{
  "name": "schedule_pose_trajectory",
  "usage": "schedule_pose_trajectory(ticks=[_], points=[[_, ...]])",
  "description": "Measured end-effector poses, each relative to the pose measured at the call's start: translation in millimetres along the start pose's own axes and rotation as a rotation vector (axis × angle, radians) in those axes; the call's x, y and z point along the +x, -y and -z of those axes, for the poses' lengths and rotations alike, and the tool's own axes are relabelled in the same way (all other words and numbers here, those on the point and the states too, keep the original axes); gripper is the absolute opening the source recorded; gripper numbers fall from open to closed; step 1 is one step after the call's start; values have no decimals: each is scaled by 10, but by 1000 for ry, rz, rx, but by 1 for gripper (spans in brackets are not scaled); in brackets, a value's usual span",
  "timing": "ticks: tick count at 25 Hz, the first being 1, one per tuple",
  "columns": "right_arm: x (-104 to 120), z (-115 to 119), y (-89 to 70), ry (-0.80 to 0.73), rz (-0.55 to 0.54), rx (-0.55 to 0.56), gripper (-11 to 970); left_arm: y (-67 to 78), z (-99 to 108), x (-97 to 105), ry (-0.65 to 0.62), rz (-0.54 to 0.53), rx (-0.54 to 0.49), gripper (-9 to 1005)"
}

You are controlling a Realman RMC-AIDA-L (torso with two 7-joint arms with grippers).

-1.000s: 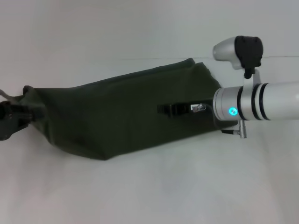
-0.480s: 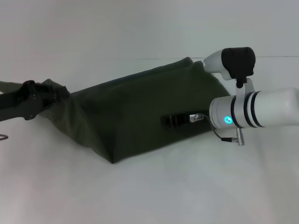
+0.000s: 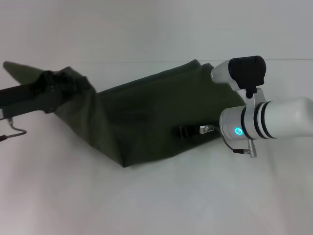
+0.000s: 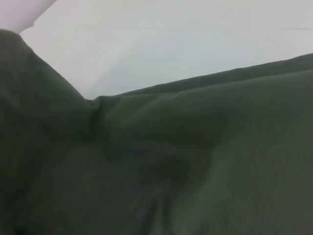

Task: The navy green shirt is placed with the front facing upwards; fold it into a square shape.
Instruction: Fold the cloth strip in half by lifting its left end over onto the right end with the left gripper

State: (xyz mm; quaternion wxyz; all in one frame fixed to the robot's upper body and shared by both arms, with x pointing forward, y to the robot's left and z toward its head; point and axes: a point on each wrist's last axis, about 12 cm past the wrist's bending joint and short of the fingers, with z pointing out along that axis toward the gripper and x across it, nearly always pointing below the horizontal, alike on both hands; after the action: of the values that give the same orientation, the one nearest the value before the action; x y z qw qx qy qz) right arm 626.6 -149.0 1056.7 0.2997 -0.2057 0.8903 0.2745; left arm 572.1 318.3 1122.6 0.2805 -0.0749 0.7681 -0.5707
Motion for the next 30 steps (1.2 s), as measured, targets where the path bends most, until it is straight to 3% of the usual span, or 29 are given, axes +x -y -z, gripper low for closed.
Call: schedule_pose_trajectory(ticks=[17,24,30], points=[[34,1,-5,-10,-6,-11,-1,352,-775,34,-78,-66,158,49],[80,24,18,-4,-38,-24,-1,406,-1146,185,-70,-83,167,50],[113,156,106,71,-117,-60,-1,405,-1307,253,-26,-78,183,49]])
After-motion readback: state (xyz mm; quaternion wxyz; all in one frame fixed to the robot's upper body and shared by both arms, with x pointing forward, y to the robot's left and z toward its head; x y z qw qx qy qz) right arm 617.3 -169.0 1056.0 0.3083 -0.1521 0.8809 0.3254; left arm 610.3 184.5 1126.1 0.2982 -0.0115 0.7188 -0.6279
